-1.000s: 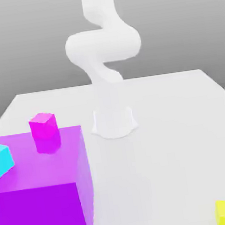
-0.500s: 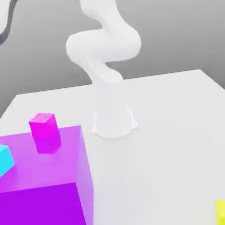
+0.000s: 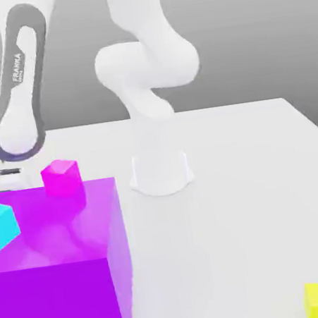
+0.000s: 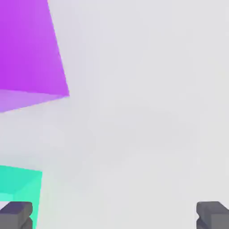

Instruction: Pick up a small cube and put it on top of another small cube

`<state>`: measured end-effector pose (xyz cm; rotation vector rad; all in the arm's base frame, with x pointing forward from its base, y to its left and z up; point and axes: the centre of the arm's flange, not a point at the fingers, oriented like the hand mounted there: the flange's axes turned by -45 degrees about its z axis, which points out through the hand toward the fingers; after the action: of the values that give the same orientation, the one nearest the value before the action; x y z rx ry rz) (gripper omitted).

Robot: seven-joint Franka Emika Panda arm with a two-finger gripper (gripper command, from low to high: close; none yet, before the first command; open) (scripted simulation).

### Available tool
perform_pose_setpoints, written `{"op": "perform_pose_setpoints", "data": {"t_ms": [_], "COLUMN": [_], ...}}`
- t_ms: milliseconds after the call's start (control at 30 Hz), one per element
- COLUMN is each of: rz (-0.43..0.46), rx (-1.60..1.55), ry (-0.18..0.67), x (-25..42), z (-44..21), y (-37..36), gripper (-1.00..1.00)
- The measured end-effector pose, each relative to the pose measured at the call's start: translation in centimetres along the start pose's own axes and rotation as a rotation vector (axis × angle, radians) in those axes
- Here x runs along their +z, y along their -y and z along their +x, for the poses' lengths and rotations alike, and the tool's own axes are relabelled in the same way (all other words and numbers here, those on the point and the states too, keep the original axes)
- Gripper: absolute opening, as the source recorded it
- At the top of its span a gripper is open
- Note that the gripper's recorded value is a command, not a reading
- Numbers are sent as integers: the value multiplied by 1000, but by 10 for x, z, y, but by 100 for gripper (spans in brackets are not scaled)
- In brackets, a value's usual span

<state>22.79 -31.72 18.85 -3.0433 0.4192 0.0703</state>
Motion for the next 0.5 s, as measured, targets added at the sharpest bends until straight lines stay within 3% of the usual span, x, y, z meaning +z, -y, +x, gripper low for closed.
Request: {"op": "perform_pose_setpoints", "data": {"t_ms": [200,467,500], "rz": [-53,-63,-62], "rx": [69,84,84], "ry": [-48,-56,-57], "x": [0,57,62], "z": [-17,-17,-17], "y": [71,72,73], "gripper": [0,0,-100]}}
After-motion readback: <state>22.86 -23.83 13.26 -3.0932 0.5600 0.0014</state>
